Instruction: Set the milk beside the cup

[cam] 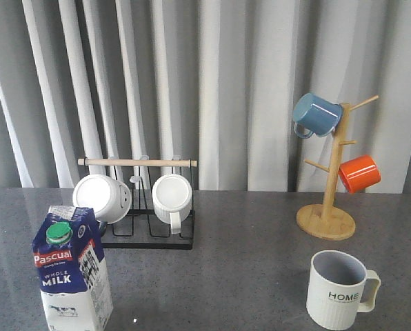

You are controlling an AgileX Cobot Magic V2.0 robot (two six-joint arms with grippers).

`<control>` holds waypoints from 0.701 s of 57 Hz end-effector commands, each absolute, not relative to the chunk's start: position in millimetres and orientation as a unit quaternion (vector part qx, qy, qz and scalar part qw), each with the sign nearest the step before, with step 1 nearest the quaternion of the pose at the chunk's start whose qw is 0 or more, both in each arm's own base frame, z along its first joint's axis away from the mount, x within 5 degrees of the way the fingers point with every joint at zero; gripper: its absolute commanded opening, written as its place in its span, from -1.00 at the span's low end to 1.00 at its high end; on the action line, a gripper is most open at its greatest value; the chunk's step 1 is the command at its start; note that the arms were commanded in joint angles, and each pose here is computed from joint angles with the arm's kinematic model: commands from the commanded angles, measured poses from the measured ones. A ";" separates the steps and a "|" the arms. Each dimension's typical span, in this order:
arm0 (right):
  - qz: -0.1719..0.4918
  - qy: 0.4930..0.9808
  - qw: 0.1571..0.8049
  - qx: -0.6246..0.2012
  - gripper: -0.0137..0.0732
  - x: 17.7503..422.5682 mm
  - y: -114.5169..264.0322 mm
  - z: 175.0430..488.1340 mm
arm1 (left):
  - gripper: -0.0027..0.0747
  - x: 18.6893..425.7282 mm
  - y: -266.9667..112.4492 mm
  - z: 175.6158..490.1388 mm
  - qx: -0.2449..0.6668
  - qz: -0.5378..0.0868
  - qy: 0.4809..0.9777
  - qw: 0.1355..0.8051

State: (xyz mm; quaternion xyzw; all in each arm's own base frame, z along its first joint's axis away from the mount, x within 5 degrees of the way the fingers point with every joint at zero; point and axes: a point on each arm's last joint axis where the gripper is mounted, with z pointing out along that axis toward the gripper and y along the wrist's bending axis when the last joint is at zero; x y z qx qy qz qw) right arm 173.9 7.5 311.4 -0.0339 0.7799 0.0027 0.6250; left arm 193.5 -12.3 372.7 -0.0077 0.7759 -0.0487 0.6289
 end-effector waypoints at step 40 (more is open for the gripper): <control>-0.033 0.744 0.666 -0.049 0.61 182.8 4.6 326.3 | 0.46 195.1 -13.4 396.6 -0.014 -0.061 0.741 0.669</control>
